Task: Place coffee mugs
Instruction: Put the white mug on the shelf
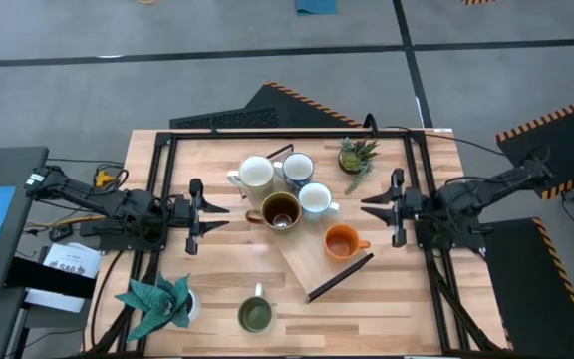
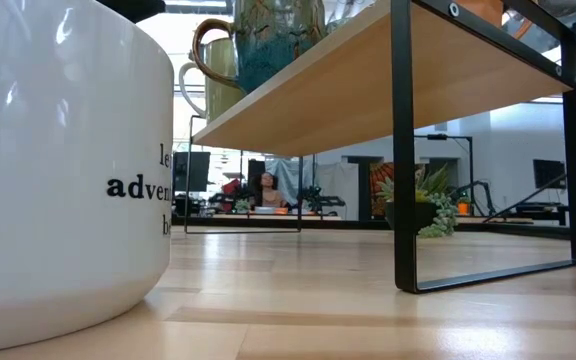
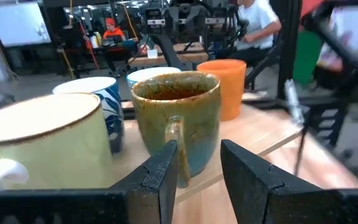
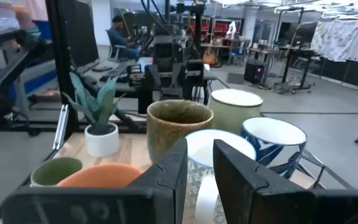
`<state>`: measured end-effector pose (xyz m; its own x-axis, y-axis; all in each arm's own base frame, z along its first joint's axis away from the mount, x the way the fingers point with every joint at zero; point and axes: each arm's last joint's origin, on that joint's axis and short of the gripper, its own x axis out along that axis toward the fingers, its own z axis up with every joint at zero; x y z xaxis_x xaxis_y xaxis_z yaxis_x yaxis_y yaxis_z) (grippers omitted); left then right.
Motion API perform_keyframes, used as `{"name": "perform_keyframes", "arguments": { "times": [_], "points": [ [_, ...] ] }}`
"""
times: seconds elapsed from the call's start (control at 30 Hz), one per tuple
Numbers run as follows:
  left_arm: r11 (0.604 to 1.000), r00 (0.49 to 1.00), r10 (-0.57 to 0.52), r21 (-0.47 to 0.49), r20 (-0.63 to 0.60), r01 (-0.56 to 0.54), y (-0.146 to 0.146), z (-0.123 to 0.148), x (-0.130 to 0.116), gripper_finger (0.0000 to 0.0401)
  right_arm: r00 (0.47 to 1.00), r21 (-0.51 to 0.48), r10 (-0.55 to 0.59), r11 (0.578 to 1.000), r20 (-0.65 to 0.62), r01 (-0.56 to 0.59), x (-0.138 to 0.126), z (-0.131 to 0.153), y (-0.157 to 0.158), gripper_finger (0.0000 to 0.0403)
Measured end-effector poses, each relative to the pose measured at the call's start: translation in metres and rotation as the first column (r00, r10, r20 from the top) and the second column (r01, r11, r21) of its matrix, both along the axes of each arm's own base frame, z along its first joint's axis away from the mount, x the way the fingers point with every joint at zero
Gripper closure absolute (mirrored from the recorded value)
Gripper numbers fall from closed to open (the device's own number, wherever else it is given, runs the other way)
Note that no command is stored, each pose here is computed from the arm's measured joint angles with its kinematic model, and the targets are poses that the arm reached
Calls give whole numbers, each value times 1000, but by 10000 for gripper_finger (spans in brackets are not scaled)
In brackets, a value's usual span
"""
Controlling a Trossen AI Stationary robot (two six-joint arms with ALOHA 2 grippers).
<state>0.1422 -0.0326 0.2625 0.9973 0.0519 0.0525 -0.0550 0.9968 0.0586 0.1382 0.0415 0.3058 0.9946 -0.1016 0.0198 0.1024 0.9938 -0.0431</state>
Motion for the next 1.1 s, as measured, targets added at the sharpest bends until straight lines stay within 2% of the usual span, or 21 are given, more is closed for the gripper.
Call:
{"name": "perform_keyframes", "arguments": {
  "times": [0.1,0.17,0.23,0.33,0.43,0.57,0.67,0.8,0.93,1.03,1.1],
  "points": [
    [992,994,-111,-53,21,112,-5,2,7,291,1000,2,4,1000,5,-4,-1,1,-2,300],
    [974,974,-224,-44,-14,224,-14,5,14,291,1000,1,0,1000,4,0,-1,1,-2,300],
    [964,961,-266,-42,-77,264,-26,10,25,291,1000,-3,-1,1000,-5,1,0,0,-2,300],
    [967,941,-246,9,-233,255,-47,19,44,291,1000,-10,0,1000,-25,0,1,-3,-1,300],
    [965,885,-219,44,-411,259,-71,31,61,291,999,-16,0,1000,-42,-1,3,-5,-1,300],
    [958,795,-225,22,-563,287,-103,48,75,291,999,-19,0,1000,-49,-1,4,-6,-1,300],
    [958,729,-223,-7,-647,286,-124,52,84,290,999,-20,0,1000,-51,-1,4,-6,-1,300],
    [972,647,-189,-46,-739,231,-144,39,100,274,998,-7,0,1000,-71,0,4,-8,-1,300],
    [982,553,-175,-106,-815,155,-153,18,119,238,996,9,-1,1000,-89,1,3,-10,-1,300],
    [984,521,-172,-122,-836,129,-155,7,132,211,995,12,-1,1000,-100,2,3,-11,-1,300],
    [986,521,-167,-131,-837,106,-155,4,139,198,994,12,-1,1000,-106,2,3,-12,-1,300]
  ]
}}
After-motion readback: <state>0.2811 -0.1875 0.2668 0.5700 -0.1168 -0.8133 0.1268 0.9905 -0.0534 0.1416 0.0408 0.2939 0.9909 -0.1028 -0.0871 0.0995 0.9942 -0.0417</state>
